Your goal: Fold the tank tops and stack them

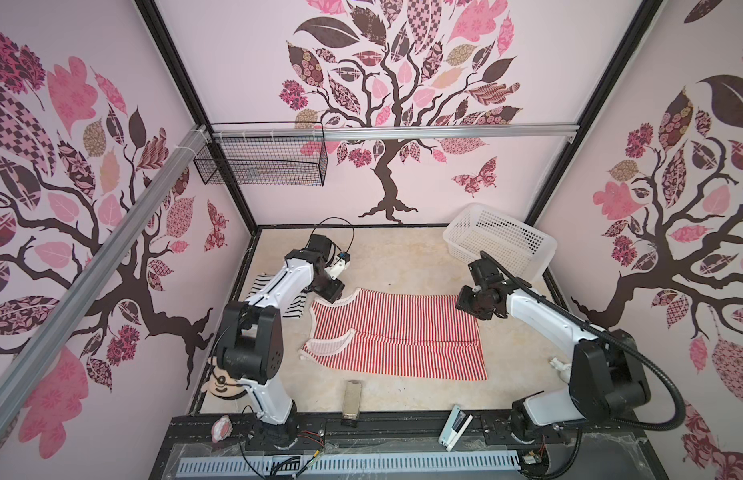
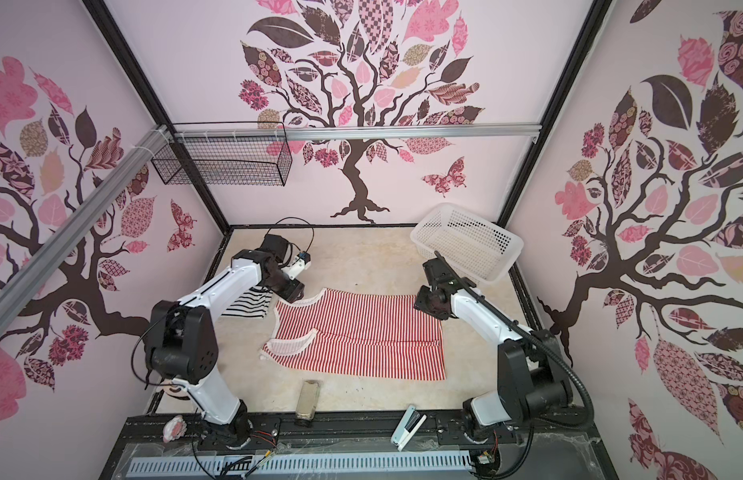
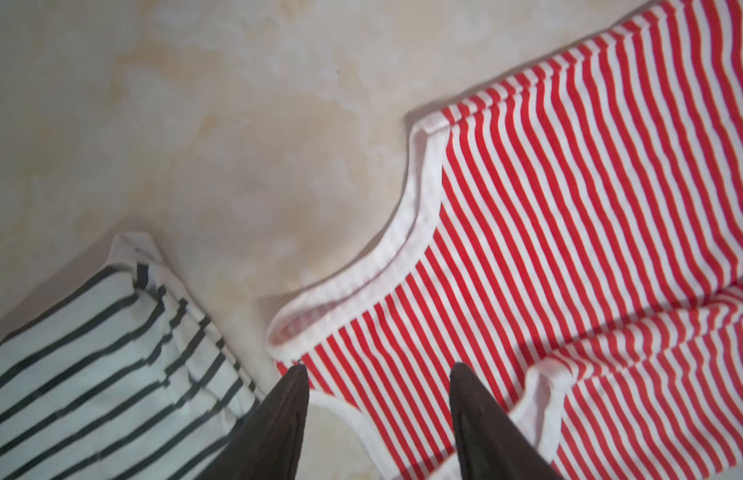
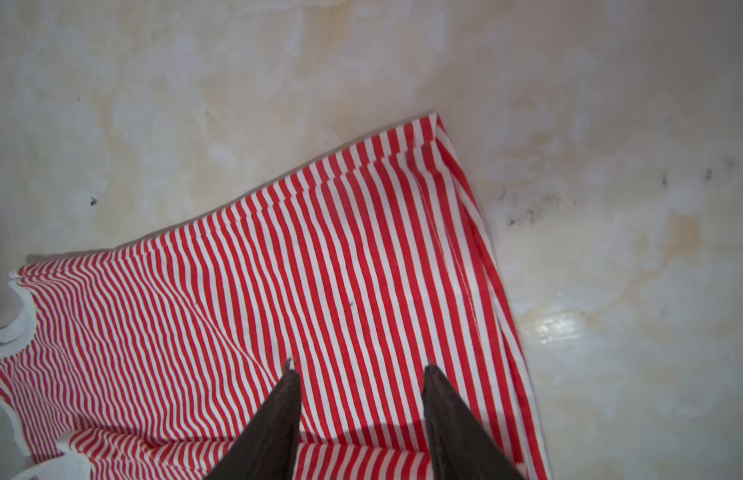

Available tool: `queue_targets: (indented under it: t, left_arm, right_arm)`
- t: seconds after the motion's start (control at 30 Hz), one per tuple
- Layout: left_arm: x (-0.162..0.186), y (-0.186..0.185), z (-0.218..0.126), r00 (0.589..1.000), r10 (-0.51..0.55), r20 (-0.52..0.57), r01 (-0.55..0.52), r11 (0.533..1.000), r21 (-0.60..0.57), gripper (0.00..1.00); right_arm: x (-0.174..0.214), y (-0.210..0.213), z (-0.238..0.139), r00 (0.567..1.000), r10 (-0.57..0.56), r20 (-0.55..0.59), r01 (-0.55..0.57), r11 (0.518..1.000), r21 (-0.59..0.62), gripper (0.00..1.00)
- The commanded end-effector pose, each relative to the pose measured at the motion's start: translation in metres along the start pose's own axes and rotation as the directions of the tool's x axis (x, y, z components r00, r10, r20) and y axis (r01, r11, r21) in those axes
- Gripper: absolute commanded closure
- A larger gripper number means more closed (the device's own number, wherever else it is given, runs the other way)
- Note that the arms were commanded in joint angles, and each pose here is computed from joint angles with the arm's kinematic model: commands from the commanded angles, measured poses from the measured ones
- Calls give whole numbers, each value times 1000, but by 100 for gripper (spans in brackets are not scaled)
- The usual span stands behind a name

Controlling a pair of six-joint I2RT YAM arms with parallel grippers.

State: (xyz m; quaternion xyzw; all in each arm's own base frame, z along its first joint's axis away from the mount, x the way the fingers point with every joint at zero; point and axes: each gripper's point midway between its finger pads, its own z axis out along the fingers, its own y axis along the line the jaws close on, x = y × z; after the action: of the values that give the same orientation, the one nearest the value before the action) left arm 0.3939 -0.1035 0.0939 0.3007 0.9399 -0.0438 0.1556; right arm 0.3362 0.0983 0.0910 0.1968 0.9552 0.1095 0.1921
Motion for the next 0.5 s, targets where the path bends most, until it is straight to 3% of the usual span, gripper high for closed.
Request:
queue_targets:
  t: [0.0, 0.27, 0.47]
  left_arm:
    - [-26, -9, 9, 998, -57, 32, 53, 994, 97, 42]
    - [-60, -19, 34, 995, -86, 50, 76, 980, 186, 41]
    - [-65, -31, 58, 999, -50, 4, 48, 982, 183, 41]
  right_arm:
    - [-18, -2, 14, 1000, -24, 5, 24, 999, 42, 51]
    - [-44, -10, 39, 998, -58, 8, 56, 987, 151, 59]
    - [-51, -36, 51, 999, -45, -8, 46, 974, 220, 61]
